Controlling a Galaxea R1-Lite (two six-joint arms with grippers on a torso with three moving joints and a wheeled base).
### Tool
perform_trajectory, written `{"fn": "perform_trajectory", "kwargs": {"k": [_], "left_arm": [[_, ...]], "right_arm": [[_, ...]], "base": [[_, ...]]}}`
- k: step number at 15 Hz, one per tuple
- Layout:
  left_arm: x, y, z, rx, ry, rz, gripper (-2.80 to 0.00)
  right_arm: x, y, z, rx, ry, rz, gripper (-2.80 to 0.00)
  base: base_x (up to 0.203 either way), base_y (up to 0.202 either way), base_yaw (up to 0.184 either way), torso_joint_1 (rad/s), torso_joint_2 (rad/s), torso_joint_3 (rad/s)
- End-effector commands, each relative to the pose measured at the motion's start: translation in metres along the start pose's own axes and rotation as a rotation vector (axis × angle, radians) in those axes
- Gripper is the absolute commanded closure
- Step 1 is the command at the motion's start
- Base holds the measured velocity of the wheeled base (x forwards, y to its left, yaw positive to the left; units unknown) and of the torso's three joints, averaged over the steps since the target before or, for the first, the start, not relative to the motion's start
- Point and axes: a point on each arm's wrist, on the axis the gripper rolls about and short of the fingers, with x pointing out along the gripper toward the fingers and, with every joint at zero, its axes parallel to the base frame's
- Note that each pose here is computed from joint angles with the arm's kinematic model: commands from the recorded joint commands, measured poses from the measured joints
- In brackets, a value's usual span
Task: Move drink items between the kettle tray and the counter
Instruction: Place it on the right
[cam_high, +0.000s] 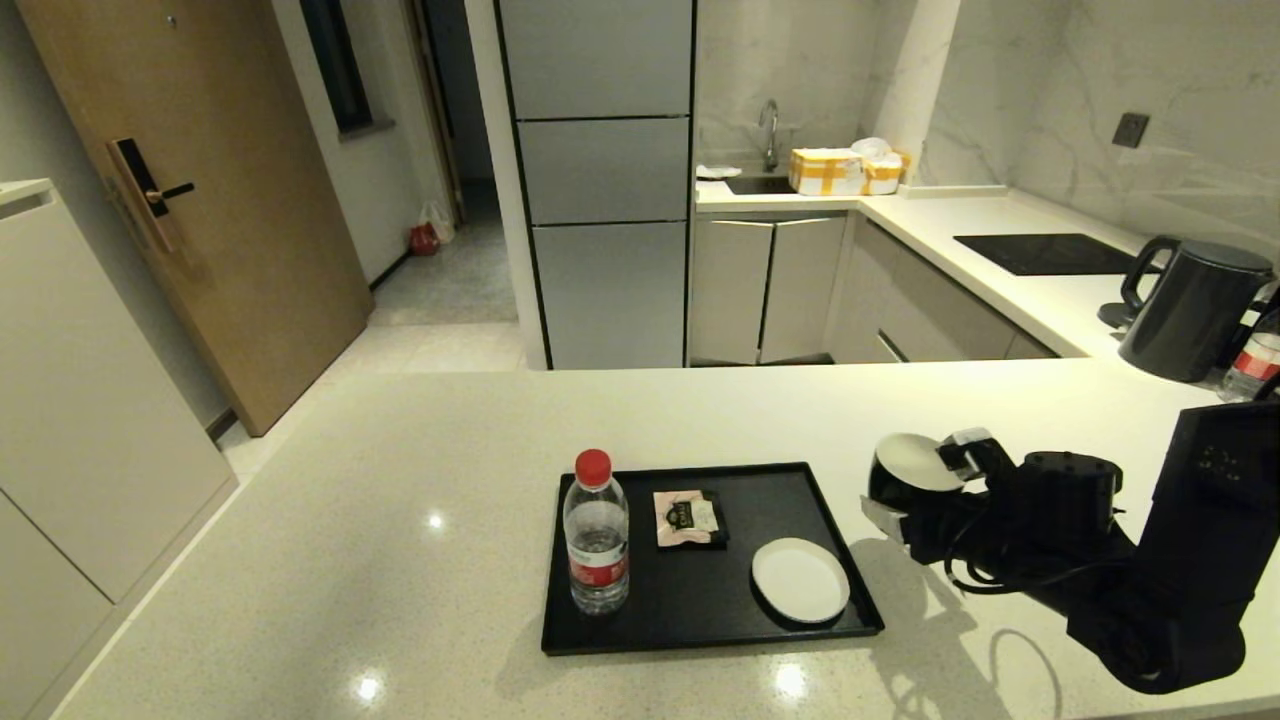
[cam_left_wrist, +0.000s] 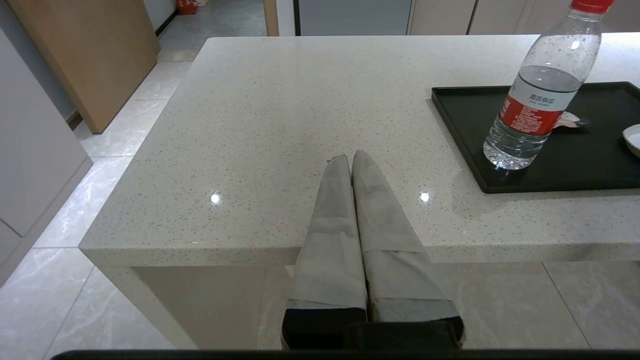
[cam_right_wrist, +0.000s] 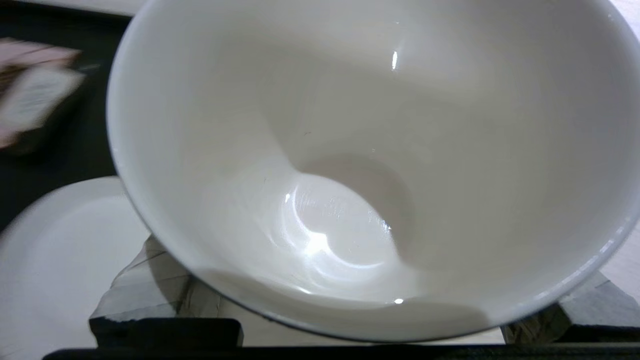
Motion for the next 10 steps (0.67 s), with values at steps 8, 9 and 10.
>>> {"fn": "perform_trajectory", "kwargs": {"k": [8, 9, 10], "left_arm": [[0.000, 0.000, 0.000, 0.000, 0.000, 0.000, 0.00], [0.000, 0.000, 0.000, -0.002, 0.000, -0.001, 0.00], [0.000, 0.000, 0.000, 0.000, 0.000, 0.000, 0.00]], "right_arm": [[0.024, -0.041, -0.040, 0.061, 0.083, -0.132, 0.00], [0.025, -0.041, -0.042, 0.061, 0.088, -0.132, 0.00], [0.026, -0.041, -0.042, 0.060, 0.088, -0.132, 0.00]], "base": [[0.000, 0.000, 0.000, 0.000, 0.00, 0.000], [0.000, 0.000, 0.000, 0.000, 0.00, 0.000], [0.000, 0.000, 0.000, 0.000, 0.00, 0.000]]}}
